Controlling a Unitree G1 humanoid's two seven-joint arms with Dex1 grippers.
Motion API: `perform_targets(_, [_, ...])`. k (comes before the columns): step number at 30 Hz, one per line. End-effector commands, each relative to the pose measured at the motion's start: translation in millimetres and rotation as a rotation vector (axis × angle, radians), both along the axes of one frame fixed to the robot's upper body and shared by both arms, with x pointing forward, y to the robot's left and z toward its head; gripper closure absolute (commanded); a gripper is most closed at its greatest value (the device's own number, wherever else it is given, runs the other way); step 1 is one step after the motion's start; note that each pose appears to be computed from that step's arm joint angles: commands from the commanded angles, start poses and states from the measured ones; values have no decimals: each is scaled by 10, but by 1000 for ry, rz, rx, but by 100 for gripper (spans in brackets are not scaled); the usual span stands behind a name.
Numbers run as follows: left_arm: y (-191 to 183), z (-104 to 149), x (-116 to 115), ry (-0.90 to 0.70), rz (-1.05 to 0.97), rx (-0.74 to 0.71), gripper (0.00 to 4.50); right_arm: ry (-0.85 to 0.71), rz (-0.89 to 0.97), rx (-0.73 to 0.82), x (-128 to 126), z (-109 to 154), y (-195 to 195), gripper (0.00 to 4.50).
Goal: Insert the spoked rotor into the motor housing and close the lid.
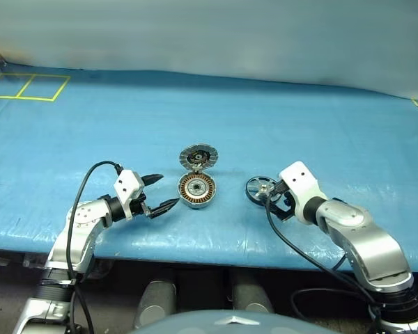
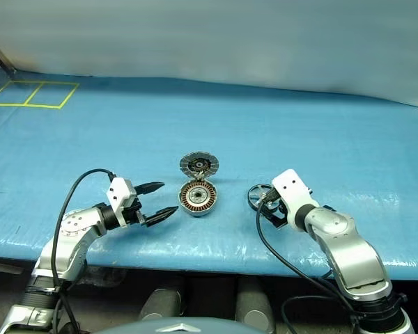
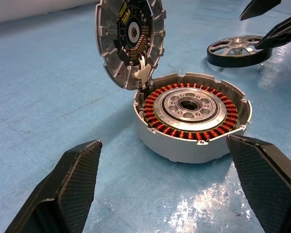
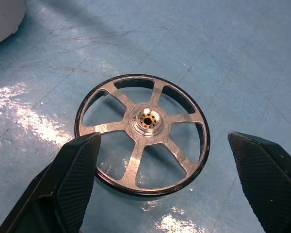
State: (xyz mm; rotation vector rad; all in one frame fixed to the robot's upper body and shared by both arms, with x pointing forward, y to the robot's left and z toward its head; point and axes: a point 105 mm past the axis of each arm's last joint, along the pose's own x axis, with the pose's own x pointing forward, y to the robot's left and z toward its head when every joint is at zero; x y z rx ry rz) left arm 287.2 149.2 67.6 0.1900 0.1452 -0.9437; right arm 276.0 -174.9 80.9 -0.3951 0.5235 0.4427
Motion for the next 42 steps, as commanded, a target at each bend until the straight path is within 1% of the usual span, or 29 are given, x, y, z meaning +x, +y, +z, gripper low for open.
perform_targets(1, [-18,51,7,-32,-4,-2,0,-38,17,-19,18,72,11,4])
perform_targets(5, [-13,49,6,-31,-2,-2,0,-42,30,-46,9,74,23,4])
perform_targets(11, [-5,42,3,-26,0,0,0,-91,16,-99,49,146,-14,4])
perform_targets(17, [-7,35,6,-23,0,0,0,-108,67,-143,30,161,54,4])
perform_targets(20, [-6,34,11,-24,1,0,0,-111,83,-143,24,162,86,61])
perform_targets(23, [-5,34,11,-24,3,0,0,-107,88,-144,25,143,103,151])
perform_targets(32, [2,37,13,-26,6,1,0,-95,97,-146,26,105,123,151])
perform_targets(42, [7,36,16,-30,12,5,0,-21,109,-149,-37,-57,108,151])
